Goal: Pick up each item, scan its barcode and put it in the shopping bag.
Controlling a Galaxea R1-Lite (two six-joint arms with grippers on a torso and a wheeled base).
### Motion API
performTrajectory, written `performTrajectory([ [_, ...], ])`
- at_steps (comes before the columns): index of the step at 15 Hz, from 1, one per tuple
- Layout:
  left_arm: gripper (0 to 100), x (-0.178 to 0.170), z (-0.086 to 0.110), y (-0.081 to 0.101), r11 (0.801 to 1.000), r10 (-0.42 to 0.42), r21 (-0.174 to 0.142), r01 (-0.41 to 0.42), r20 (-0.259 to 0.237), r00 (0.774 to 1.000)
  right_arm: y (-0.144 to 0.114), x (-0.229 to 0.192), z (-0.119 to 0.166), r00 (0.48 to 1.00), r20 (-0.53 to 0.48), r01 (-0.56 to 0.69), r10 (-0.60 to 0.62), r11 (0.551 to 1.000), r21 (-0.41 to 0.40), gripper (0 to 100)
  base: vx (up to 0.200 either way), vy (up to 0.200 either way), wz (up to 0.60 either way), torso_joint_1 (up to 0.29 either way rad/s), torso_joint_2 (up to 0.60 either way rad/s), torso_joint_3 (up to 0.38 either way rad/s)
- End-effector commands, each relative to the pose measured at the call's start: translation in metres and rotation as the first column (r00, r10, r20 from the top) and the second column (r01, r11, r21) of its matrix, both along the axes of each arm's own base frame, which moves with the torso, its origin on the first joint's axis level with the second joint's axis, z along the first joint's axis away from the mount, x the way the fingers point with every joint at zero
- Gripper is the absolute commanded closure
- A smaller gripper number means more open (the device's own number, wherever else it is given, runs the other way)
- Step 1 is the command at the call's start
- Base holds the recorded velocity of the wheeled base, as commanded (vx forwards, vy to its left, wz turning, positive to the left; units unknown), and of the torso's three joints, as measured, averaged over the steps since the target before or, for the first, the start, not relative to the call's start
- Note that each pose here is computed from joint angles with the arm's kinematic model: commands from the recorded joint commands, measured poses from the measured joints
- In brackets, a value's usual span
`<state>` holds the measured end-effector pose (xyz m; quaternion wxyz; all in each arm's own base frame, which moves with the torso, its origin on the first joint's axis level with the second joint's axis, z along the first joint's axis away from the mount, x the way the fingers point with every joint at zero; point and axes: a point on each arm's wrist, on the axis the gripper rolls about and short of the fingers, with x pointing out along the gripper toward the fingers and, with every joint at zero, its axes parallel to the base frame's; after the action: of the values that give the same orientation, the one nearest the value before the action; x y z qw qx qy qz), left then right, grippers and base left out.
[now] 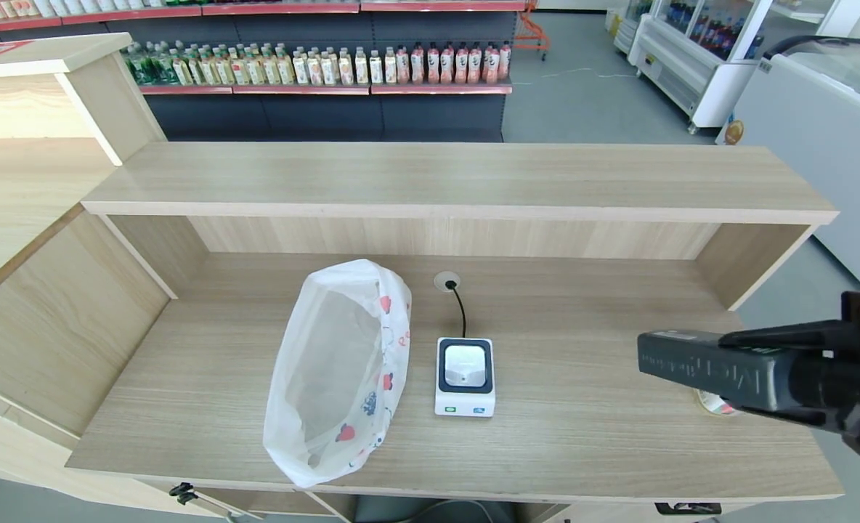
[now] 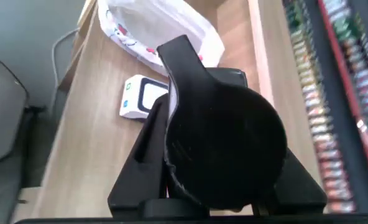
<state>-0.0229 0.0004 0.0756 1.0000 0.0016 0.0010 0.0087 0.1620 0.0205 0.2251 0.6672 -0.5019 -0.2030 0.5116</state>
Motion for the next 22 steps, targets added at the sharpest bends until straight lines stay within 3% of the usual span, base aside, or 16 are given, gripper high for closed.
performTrajectory([
  [1,0,0.0,0.0,0.0,1.0,0.001,0.0,-0.001,-0.001,1.0,-0.013,-0.008,0.021,0.894,-0.332,0.353,-0.301,0.93,0.108,100,0.0,0.0,0.0,0.0,0.0,0.0],
  [2,0,0.0,0.0,0.0,1.0,0.001,0.0,-0.001,0.0,1.0,-0.015,-0.003,0.019,0.721,-0.586,0.542,-0.371,0.829,0.141,100,0.0,0.0,0.0,0.0,0.0,0.0],
  [3,0,0.0,0.0,0.0,1.0,0.001,0.0,-0.001,0.0,1.0,-0.016,0.0,0.015,0.516,-0.807,0.665,-0.287,0.729,0.165,100,0.0,0.0,0.0,0.0,0.0,0.0],
  [4,0,0.0,0.0,0.0,1.0,0.001,0.0,-0.001,0.0,1.0,-0.016,0.005,0.01,0.338,-0.926,0.754,-0.171,0.637,0.158,100,0.0,0.0,0.0,0.0,0.0,0.0],
  [5,0,0.0,0.0,0.0,1.0,0.001,0.0,-0.001,0.0,1.0,-0.017,0.014,0.002,0.206,-0.977,0.811,-0.06,0.569,0.136,100,0.0,0.0,0.0,0.0,0.0,0.0],
  [6,0,0.0,0.0,0.0,1.0,0.001,0.0,-0.001,0.0,1.0,-0.017,0.023,-0.004,0.167,-0.986,0.833,-0.013,0.536,0.134,100,0.0,0.0,0.0,0.0,0.0,0.0],
  [8,0,0.0,0.0,0.0,1.0,0.001,0.0,-0.001,0.0,1.0,-0.016,0.03,-0.011,0.161,-0.987,0.835,-0.006,0.533,0.133,100,0.0,0.0,0.0,0.0,0.0,0.0],
  [13,0,0.0,0.0,0.0,1.0,0.001,0.001,-0.001,0.0,1.0,0.0,0.033,-0.017,0.103,-0.994,0.802,0.027,0.589,0.099,100,0.0,0.0,0.0,0.0,0.0,0.0],
  [18,0,0.0,0.0,0.0,1.0,0.001,0.001,-0.001,0.0,1.0,0.005,0.034,-0.019,0.095,-0.995,0.808,0.009,0.584,0.083,100,0.0,0.0,0.0,0.0,0.0,0.0],
  [22,0,0.0,0.0,0.0,1.0,0.001,-0.002,-0.001,0.0,1.0,0.004,0.034,-0.019,0.095,-0.995,0.81,0.01,0.581,0.083,100,0.0,0.2,0.0,-0.001,0.0,0.006],
])
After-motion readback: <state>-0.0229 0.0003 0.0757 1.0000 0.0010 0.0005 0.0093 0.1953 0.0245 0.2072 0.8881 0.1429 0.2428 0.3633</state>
